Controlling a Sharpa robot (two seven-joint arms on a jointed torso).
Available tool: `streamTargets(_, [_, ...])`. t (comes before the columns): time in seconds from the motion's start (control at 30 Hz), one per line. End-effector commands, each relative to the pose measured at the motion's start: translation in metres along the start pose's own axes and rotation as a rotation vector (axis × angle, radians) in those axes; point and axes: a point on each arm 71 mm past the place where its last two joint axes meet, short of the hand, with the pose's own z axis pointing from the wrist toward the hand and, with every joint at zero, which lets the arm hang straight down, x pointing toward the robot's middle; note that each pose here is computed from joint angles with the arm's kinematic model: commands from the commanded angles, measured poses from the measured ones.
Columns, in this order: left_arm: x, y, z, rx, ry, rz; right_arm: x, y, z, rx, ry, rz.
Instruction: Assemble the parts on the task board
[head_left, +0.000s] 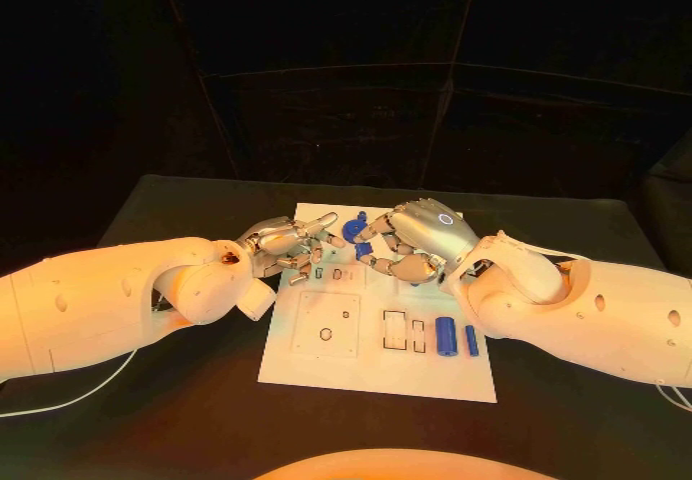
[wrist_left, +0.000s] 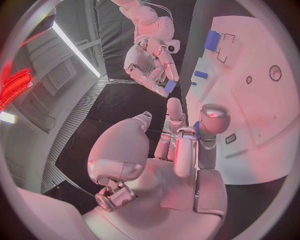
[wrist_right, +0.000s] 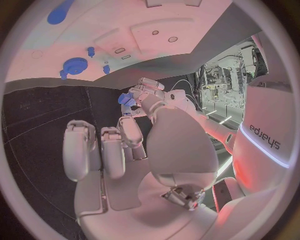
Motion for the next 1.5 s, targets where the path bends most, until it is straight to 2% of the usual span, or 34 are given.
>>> streamTargets(0.03, [0.0062, 0.0013, 0.0006, -0.024, 0.057, 0.028, -0.003, -0.001, 0.001, 0.018, -0.033, -0.010])
streamTargets(0.47, [0.0121, 0.0008, 0.0050, -0.019, 0.063, 0.028, -0.003, 0.001, 0.004, 0.016, -0.054, -0.002])
streamTargets(0.77, [0.0130, -0.0028, 0.0095, 0.025, 0.035, -0.077, -0.006, 0.005, 0.004, -0.014, -0.092, 0.040])
streamTargets(0.9, [0.0188, -0.0034, 0.0131, 0.026, 0.063, -0.135, -0.007, 0.008, 0.004, -0.030, -0.110, 0.058])
streamTargets(1.13, [0.0277, -0.0029, 0.0168, 0.010, 0.122, -0.164, -0.009, 0.013, 0.004, -0.053, -0.137, 0.080])
streamTargets(1.5, [0.0340, -0.0022, 0.0181, -0.006, 0.173, -0.173, -0.009, 0.015, 0.007, -0.068, -0.152, 0.099])
